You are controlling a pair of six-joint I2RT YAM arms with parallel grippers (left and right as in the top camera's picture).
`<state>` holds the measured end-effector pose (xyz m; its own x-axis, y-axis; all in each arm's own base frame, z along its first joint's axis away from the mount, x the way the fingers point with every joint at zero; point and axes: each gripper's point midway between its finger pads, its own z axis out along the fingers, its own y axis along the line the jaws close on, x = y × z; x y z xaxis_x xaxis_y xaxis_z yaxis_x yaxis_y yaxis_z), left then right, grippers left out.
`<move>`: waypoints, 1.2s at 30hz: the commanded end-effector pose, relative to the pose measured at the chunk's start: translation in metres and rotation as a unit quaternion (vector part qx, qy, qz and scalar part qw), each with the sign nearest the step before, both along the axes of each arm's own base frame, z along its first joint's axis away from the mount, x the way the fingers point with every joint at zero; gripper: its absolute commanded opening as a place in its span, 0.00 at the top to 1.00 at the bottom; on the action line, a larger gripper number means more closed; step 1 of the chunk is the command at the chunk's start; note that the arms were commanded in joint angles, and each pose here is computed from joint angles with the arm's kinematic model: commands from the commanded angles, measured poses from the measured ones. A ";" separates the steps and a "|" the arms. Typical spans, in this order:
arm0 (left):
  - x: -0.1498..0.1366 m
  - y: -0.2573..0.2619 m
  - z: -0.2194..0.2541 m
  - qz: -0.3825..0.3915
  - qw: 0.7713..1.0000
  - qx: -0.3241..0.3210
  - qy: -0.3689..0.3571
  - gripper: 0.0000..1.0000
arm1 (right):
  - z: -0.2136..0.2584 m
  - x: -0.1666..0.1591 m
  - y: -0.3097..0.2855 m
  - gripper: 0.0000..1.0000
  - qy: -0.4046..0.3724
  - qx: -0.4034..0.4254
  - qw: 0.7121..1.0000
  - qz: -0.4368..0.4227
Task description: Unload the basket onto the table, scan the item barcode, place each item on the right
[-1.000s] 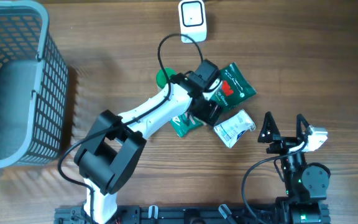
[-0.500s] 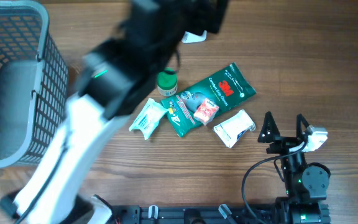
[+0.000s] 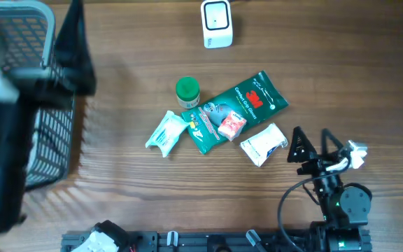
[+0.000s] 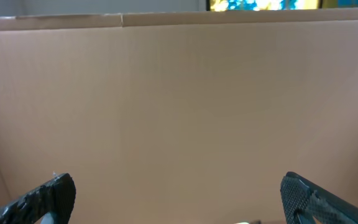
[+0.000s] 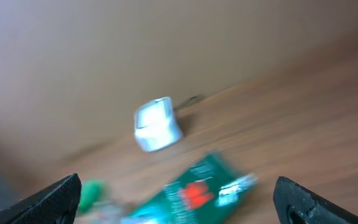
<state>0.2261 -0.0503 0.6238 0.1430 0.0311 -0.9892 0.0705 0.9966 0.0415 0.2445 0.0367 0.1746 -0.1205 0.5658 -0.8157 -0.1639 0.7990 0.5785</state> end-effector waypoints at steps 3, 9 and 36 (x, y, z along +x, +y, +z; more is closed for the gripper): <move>-0.035 0.009 -0.032 -0.046 0.998 -0.027 -0.030 0.00 | 0.003 -0.041 0.081 0.00 0.084 0.177 0.946 0.260; -0.087 0.035 -0.061 -0.047 0.990 -0.063 -0.113 0.00 | -0.004 -0.091 0.118 0.00 0.149 0.186 0.876 0.419; -0.266 0.061 -0.093 -0.067 0.953 -0.076 -0.284 0.00 | -0.009 -0.127 0.131 0.00 0.204 0.201 0.814 0.506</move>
